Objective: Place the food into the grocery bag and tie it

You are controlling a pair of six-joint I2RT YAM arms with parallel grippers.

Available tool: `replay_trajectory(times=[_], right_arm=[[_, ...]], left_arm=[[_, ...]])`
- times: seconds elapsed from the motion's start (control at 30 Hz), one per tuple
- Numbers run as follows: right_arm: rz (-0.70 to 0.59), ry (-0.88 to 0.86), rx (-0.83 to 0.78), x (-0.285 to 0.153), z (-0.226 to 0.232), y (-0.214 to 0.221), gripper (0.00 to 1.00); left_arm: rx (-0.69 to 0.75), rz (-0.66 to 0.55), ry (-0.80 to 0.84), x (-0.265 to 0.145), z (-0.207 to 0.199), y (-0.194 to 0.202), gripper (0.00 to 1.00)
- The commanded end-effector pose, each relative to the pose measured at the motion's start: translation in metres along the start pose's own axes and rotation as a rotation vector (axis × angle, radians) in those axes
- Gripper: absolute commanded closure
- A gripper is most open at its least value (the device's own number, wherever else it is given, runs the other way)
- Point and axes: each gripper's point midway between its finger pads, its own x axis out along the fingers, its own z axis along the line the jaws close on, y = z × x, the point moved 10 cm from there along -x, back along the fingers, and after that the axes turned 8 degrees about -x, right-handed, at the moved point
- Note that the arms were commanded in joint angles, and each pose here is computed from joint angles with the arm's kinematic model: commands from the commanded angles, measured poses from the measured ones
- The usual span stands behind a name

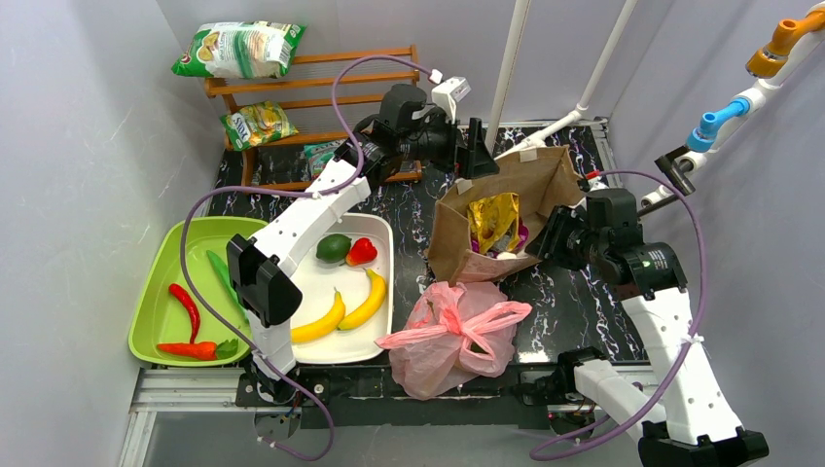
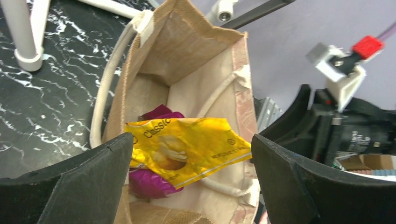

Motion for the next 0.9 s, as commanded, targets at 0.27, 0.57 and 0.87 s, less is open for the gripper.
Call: replay_trajectory(times=[0.27,0.57,0.87], right_arm=[[-0.094,0.131,-0.008,-0.008,-0.005,-0.016,0.42],[-0.009,0.159,-0.003,0.017,-0.004,-0.026,0.5],[0.026,0.102,-0.015,0.022,-0.002,-0.023,0.91]], left_arm=[[0.037,0.042,-0.211,-0.004,0.029,0.017,0.07],[-0.033,0.087,-0.211,0.017,0.048,0.031,0.09],[-0.05,0.141,-0.209,0.027,0.064,0.049,0.44]])
